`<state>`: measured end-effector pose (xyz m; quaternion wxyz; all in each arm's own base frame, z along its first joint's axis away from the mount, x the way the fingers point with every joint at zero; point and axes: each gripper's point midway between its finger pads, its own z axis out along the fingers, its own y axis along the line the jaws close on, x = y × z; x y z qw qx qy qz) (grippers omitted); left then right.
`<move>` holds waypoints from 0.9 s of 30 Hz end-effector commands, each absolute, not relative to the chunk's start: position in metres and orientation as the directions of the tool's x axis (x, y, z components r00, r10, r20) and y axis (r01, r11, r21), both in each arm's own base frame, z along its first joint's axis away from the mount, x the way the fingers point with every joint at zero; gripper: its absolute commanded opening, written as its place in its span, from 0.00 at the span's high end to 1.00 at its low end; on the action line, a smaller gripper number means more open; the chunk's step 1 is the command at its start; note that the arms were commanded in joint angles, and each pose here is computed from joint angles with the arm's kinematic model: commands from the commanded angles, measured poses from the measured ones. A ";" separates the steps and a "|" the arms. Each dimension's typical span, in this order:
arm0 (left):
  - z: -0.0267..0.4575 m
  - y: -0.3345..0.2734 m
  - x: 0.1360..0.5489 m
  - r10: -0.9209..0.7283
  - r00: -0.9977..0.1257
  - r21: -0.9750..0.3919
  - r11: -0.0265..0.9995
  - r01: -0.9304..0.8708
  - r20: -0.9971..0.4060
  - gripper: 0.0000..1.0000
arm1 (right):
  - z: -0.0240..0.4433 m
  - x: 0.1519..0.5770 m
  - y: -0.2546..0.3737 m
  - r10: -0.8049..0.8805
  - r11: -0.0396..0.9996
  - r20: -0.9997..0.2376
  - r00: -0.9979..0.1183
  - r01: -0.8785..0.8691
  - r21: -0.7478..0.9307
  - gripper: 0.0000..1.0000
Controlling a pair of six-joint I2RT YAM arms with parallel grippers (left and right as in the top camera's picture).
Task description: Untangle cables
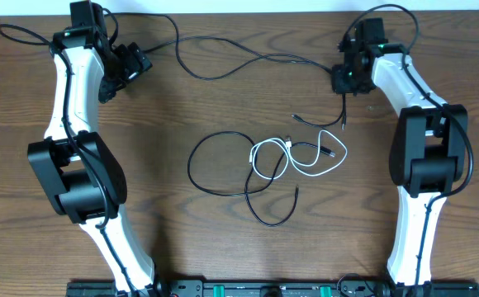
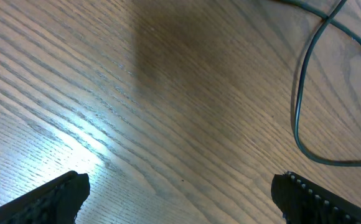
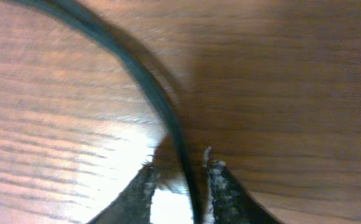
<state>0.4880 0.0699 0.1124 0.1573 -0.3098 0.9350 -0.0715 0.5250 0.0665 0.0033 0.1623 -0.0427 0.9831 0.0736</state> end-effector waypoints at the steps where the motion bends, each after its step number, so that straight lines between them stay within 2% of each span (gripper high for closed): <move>1: 0.109 0.075 0.486 -0.596 -0.763 -0.207 0.803 -0.559 -0.252 0.01 | -0.054 0.494 0.074 -0.157 0.984 -0.182 -0.971 -0.170 0.057 0.87; 4: 0.109 0.075 0.486 -0.596 -0.763 -0.207 0.803 -0.559 -0.252 0.01 | -0.059 0.492 0.073 -0.165 0.985 -0.167 -0.972 -0.172 0.022 0.99; 10: 0.109 0.075 0.486 -0.596 -0.763 -0.207 0.803 -0.559 -0.252 0.01 | -0.045 0.494 0.073 -0.091 0.994 -0.157 -0.983 -0.100 0.048 0.99; 16: 0.109 0.075 0.486 -0.596 -0.762 -0.207 0.803 -0.559 -0.252 0.01 | 0.009 0.502 0.101 0.015 0.963 -0.124 -0.992 -0.019 0.267 0.99; 20: 0.108 0.075 0.486 -0.596 -0.763 -0.206 0.803 -0.560 -0.249 0.01 | 0.051 0.503 0.127 0.087 0.863 -0.070 -0.994 0.040 0.504 0.99; 24: 0.108 0.075 0.485 -0.596 -0.763 -0.205 0.803 -0.560 -0.248 0.01 | 0.069 0.514 0.130 0.157 0.777 -0.054 -0.986 0.089 0.624 0.99; 25: 0.108 0.075 0.485 -0.596 -0.763 -0.205 0.803 -0.560 -0.248 0.01 | 0.081 0.520 0.132 0.182 0.711 -0.046 -0.982 0.099 0.697 0.99; 27: 0.108 0.075 0.485 -0.596 -0.764 -0.205 0.803 -0.560 -0.247 0.01 | 0.092 0.525 0.132 0.207 0.646 -0.032 -0.978 0.112 0.755 0.99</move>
